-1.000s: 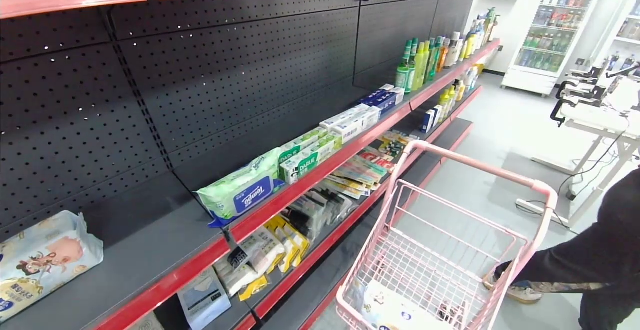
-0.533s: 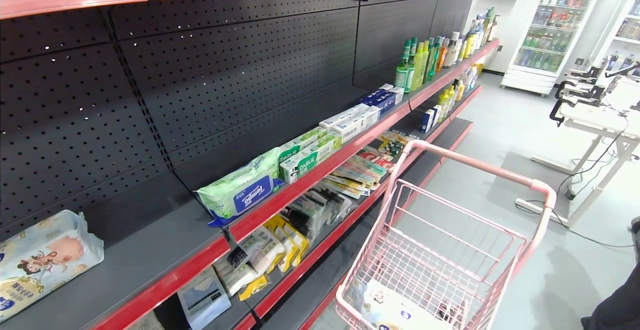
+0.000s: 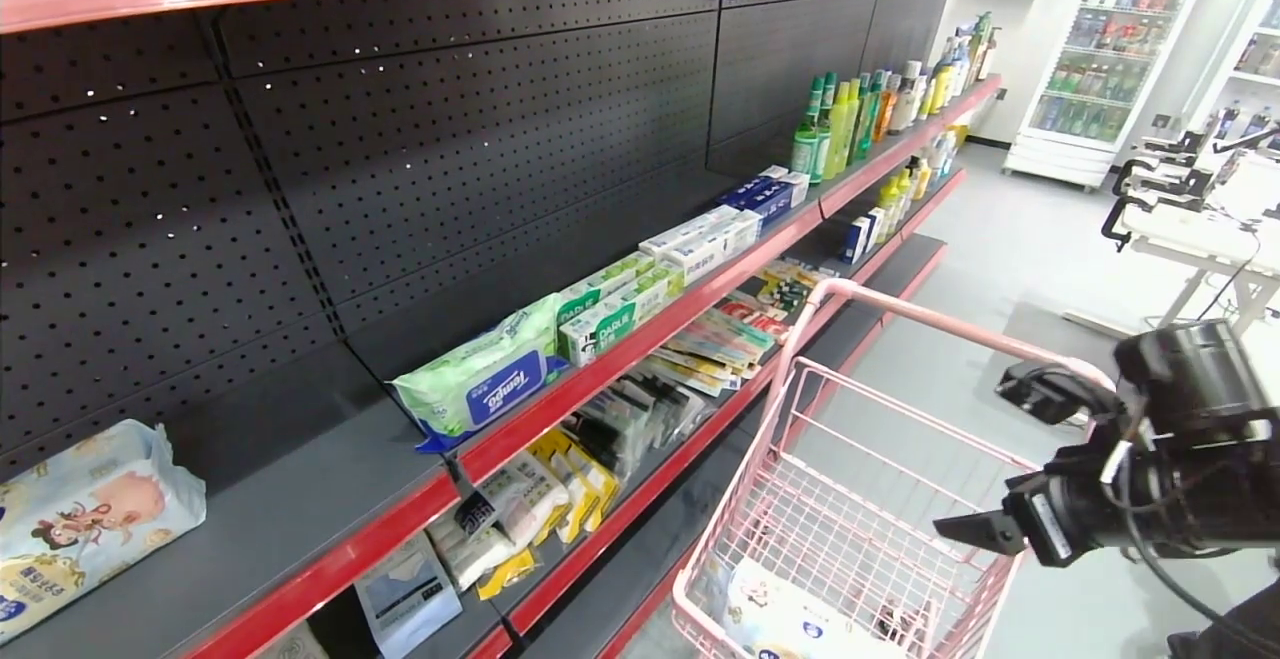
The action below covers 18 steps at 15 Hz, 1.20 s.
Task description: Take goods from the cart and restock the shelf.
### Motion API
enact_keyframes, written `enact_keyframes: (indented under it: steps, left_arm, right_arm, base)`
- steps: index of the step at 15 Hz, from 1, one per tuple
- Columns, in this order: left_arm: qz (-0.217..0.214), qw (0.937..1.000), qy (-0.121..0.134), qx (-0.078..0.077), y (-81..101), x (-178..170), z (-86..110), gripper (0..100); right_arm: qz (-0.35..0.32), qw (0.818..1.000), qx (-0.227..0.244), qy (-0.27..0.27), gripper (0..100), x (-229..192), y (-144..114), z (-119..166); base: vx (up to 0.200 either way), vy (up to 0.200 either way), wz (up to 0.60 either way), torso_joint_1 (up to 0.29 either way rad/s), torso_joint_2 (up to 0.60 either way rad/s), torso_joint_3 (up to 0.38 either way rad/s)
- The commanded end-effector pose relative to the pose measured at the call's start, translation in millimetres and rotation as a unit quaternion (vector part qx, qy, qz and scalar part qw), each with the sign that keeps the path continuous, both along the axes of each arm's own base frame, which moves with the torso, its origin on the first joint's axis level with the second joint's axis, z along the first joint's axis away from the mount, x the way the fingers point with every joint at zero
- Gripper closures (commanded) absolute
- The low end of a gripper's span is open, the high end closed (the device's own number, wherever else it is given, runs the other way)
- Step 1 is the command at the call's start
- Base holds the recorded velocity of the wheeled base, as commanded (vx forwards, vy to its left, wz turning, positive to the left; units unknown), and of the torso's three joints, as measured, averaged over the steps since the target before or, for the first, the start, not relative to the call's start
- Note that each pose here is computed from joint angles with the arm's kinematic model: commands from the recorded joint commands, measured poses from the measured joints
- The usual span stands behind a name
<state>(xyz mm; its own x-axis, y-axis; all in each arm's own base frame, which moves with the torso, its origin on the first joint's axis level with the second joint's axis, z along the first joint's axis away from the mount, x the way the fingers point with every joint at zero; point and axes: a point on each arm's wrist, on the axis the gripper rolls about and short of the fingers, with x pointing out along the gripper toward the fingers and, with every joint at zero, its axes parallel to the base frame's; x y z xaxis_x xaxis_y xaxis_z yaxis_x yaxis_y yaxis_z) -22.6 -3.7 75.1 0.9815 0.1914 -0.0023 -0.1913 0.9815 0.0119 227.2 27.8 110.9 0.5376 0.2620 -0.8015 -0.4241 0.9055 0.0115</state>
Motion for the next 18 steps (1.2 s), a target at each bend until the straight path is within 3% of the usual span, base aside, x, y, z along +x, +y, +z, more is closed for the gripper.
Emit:
enact_keyframes:
  steps: [1,5,13,18]
  left_arm:
    - [0.0,1.0,0.0,0.0,0.0,0,0.0,0]
    - [0.0,1.0,0.0,0.0,0.0,0,0.0,0]
    - [0.0,1.0,0.0,0.0,0.0,0,0.0,0]
    - [0.0,1.0,0.0,0.0,0.0,0,0.0,0]
  right_arm:
    - [0.064,0.991,-0.036,0.114,0,31,9,-67]
    - [0.135,0.979,-0.07,0.138,0,44,4,-103]
    - [0.198,0.964,-0.072,0.161,0,54,8,-134]
    - [0.212,0.965,-0.079,0.133,0,61,9,-145]
  base:
    - [0.0,0.0,0.0,0.0,0.0,0.0]
    - [0.0,0.0,0.0,-0.077,0.18,0.1]
    - [0.0,0.0,0.0,-0.1,0.22,0.123]
    - [0.0,0.0,0.0,-0.144,0.33,0.183]
